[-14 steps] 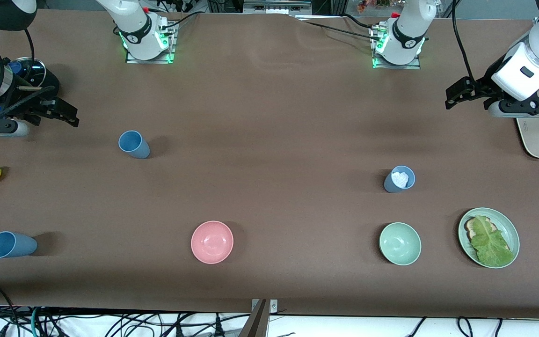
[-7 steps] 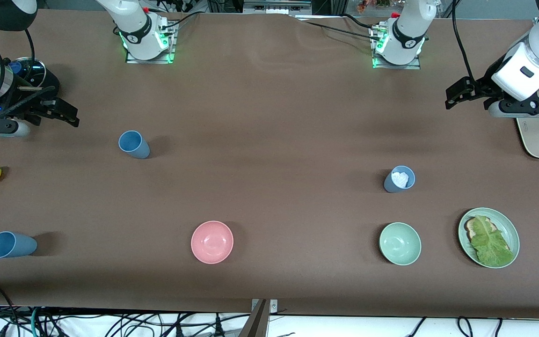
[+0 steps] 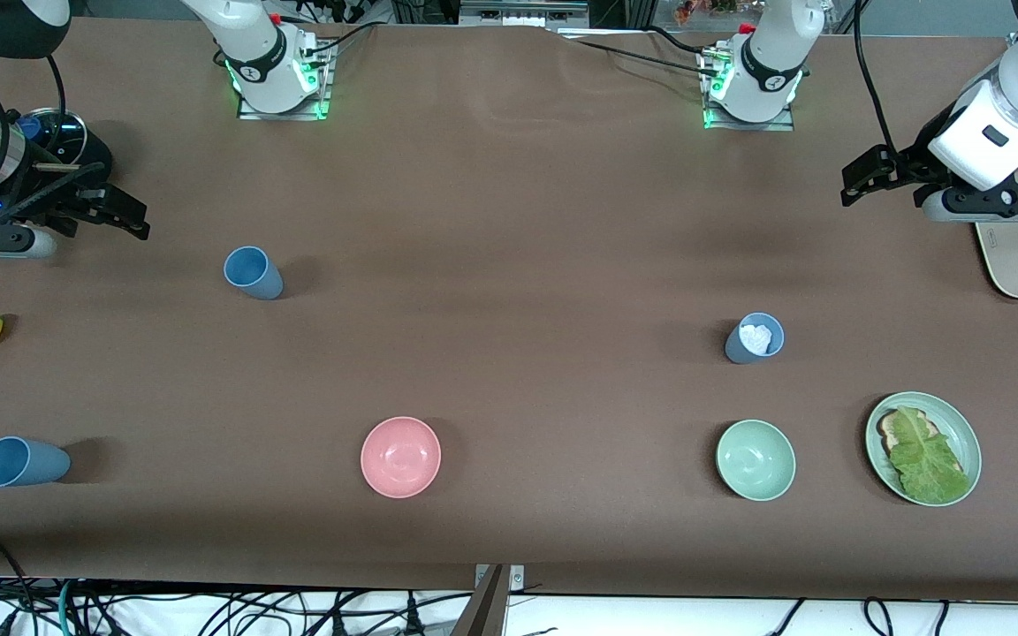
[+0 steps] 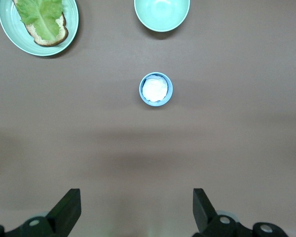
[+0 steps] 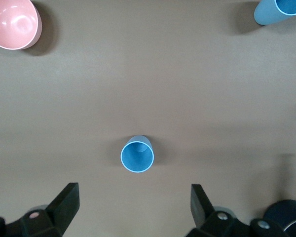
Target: Stack blue cups with both arms
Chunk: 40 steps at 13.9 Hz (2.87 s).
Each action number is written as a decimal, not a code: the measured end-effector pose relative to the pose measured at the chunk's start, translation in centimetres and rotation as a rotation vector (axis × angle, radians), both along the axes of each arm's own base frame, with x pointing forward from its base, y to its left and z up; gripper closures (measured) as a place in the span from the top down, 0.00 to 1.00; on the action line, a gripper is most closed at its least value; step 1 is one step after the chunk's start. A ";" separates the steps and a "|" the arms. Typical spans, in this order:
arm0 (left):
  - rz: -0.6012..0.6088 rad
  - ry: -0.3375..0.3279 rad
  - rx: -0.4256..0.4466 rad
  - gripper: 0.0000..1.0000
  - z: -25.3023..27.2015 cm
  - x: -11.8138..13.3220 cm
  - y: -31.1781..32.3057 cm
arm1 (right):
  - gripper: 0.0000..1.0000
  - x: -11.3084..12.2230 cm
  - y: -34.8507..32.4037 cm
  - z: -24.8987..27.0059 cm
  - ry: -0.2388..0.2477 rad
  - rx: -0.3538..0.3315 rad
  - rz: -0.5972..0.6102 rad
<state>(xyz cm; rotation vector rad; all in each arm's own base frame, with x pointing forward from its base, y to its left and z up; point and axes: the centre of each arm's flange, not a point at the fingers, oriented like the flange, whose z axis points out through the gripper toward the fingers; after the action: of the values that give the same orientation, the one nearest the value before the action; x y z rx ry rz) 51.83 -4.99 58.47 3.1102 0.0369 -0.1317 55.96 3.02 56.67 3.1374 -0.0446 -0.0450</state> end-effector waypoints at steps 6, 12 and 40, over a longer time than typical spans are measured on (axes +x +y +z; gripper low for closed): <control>0.000 0.002 0.000 1.00 -0.1 0.0 0.0 | 1.00 0.0 0.0 0.0 0.000 0.000 0.000; 0.007 -0.019 -0.007 1.00 -5.0 3.9 0.1 | 1.00 0.0 0.0 -0.1 0.002 0.000 0.000; -0.138 -0.055 -0.027 0.05 -32.2 8.5 -2.1 | 1.00 0.0 0.0 -0.2 0.004 -0.001 0.000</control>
<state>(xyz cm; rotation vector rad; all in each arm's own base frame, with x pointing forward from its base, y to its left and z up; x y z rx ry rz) 60.34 -7.11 26.24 3.0860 -0.1797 -0.0487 55.92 2.98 56.46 3.1359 -0.0451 -0.0518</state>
